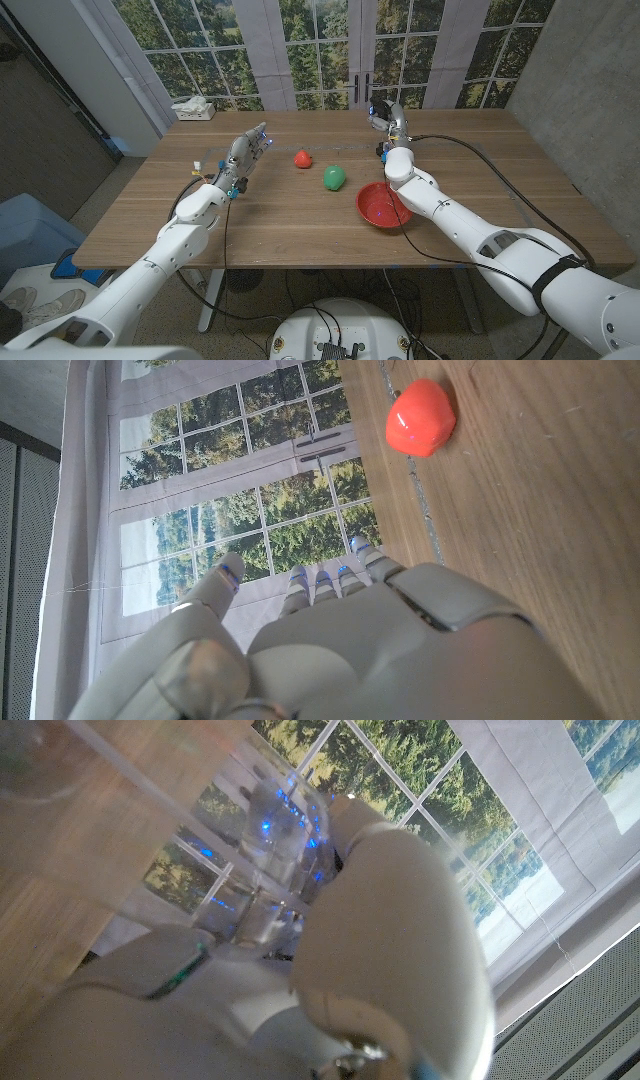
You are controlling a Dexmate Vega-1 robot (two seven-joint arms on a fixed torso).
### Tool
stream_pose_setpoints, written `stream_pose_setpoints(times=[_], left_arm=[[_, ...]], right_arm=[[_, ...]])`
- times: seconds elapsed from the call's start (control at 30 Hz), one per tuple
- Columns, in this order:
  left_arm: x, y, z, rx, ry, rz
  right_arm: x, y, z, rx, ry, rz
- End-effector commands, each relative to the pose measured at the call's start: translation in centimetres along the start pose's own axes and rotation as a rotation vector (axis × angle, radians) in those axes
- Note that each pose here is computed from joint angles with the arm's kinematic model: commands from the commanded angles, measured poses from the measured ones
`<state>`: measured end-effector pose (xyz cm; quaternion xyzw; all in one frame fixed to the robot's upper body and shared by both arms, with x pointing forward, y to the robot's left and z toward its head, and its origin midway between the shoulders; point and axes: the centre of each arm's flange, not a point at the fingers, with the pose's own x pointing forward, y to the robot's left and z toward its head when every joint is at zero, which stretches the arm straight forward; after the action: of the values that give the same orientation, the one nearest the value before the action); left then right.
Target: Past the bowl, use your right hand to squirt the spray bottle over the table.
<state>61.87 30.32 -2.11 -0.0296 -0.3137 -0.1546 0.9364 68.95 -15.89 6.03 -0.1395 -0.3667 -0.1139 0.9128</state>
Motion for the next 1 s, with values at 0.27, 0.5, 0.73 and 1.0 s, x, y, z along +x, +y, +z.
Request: stream_pose_setpoints(times=[0.27, 0.5, 0.73, 1.0], left_arm=[[0.7, -1.2, 0.5, 0.009, -0.019, -0.012], [0.9, -1.6, 0.5, 0.009, -0.023, -0.011], [0.8, -1.9, 0.6, 0.011, -0.026, -0.010], [0.5, -2.1, 0.7, 0.011, -0.031, -0.010]], right_arm=[[-0.5, -2.7, -0.1, 0.013, -0.009, -0.079], [-1.1, -3.5, -0.3, 0.022, -0.001, -0.100], [-2.1, -4.2, -0.2, 0.021, 0.000, -0.105], [-3.5, -5.0, -0.1, 0.017, 0.003, -0.108]])
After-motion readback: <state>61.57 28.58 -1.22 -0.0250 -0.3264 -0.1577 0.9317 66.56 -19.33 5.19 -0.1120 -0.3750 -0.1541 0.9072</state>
